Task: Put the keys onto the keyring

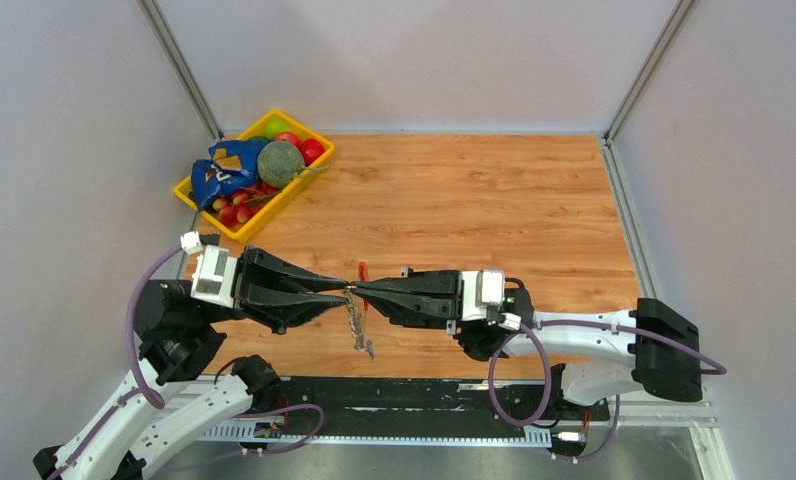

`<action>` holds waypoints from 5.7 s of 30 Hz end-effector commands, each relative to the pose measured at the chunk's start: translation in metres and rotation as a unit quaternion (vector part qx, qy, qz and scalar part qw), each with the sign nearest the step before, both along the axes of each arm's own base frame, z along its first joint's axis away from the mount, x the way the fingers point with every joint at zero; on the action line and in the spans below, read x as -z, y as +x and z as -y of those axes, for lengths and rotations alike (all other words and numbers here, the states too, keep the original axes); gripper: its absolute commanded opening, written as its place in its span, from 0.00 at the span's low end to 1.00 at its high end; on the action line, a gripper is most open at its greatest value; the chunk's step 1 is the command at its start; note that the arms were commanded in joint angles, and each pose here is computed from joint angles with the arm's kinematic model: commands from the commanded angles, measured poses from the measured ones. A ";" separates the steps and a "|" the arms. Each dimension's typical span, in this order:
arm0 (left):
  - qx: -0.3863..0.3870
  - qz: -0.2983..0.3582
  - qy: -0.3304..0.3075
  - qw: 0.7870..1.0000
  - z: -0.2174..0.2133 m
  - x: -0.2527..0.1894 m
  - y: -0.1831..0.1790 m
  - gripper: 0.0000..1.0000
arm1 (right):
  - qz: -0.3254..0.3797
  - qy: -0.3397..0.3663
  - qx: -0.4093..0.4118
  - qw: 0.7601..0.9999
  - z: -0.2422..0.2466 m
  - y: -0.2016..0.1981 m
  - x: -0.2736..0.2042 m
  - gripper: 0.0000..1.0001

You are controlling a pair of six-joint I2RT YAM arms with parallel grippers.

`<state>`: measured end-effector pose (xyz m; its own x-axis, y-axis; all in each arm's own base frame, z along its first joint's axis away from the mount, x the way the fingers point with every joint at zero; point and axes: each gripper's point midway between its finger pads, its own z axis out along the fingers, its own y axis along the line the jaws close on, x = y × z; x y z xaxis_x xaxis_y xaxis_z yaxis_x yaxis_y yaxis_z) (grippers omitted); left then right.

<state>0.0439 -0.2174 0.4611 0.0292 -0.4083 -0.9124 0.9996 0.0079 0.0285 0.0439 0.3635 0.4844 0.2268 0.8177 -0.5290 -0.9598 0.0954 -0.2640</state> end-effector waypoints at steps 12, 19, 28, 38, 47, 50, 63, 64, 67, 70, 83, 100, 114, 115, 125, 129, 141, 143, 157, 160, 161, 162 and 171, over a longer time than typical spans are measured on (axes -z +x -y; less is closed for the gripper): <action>-0.002 0.014 -0.001 1.000 0.000 -0.001 0.000 0.20 | 0.021 0.087 -0.002 0.996 0.027 -0.008 -0.036 0.00; -0.010 0.005 0.001 1.000 0.002 -0.003 0.005 0.03 | 0.019 0.083 -0.002 0.996 0.025 -0.008 -0.034 0.00; -0.008 0.007 -0.006 1.000 0.000 -0.009 0.003 0.00 | 0.007 0.069 0.015 0.998 0.024 -0.001 -0.023 0.00; -0.052 -0.027 0.049 0.997 0.002 0.007 0.020 0.00 | -0.043 -0.068 0.062 0.995 0.025 0.015 -0.011 0.30; -0.079 -0.054 0.109 0.989 0.003 0.035 0.032 0.00 | -0.075 -0.294 0.108 0.947 0.028 0.027 0.028 0.54; -0.081 -0.064 0.132 0.986 0.004 0.044 0.034 0.00 | -0.104 -0.332 0.119 0.930 0.034 0.032 0.038 0.59; -0.048 -0.102 0.252 0.961 0.010 0.092 0.034 0.00 | -0.139 -0.506 0.101 0.845 0.045 0.023 0.097 0.61; -0.042 -0.106 0.261 0.959 0.010 0.096 0.032 0.00 | -0.143 -0.514 0.103 0.839 0.044 0.024 0.101 0.59; -0.034 -0.108 0.279 0.954 0.011 0.107 0.032 0.00 | -0.147 -0.534 0.106 0.826 0.042 0.026 0.109 0.54; -0.022 -0.112 0.290 0.950 0.012 0.114 0.030 0.00 | -0.148 -0.543 0.112 0.819 0.040 0.029 0.114 0.48; -0.009 -0.109 0.300 0.948 0.012 0.125 0.026 0.00 | -0.143 -0.560 0.112 0.808 0.018 0.037 0.121 0.41; -0.019 -0.104 0.297 0.949 0.010 0.124 0.027 0.00 | -0.139 -0.566 0.086 0.808 -0.001 0.033 0.119 0.22; -0.025 -0.106 0.293 0.950 0.010 0.124 0.028 0.00 | -0.140 -0.534 0.085 0.829 0.002 0.033 0.107 0.00; -0.025 -0.106 0.291 0.951 0.010 0.123 0.029 0.00 | -0.143 -0.527 0.085 0.833 0.004 0.033 0.105 0.00; -0.017 -0.100 0.266 0.959 0.013 0.112 0.026 0.08 | -0.155 -0.484 0.080 0.857 0.010 0.030 0.090 0.00; -0.017 -0.099 0.260 0.960 0.014 0.110 0.027 0.11 | -0.156 -0.475 0.077 0.863 0.012 0.029 0.086 0.00; -0.014 -0.088 0.241 0.966 0.013 0.100 0.023 0.25 | -0.157 -0.456 0.074 0.873 0.019 0.026 0.080 0.00; -0.013 -0.089 0.239 0.967 0.014 0.099 0.023 0.26 | -0.157 -0.455 0.074 0.874 0.019 0.026 0.079 0.00; -0.013 -0.084 0.222 0.971 0.017 0.093 0.026 0.30 | -0.159 -0.443 0.072 0.879 0.020 0.026 0.074 0.00; -0.010 -0.085 0.222 0.971 0.018 0.094 0.025 0.30 | -0.159 -0.436 0.072 0.883 0.020 0.026 0.070 0.00; -0.009 -0.087 0.223 0.971 0.018 0.095 0.025 0.29 | -0.159 -0.434 0.072 0.884 0.020 0.026 0.069 0.00; -0.009 -0.087 0.223 0.971 0.018 0.096 0.025 0.28 | -0.159 -0.433 0.073 0.884 0.020 0.026 0.068 0.00; -0.016 -0.087 0.219 0.972 0.019 0.097 0.029 0.07 | -0.157 -0.423 0.071 0.890 0.017 0.027 0.062 0.00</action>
<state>0.0726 -0.2356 0.3568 -0.1630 0.0512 -0.9853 0.9845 0.0735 -0.1591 0.0703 0.3494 0.3883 0.0133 -0.0443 -0.9989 -0.9942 0.1063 -0.0180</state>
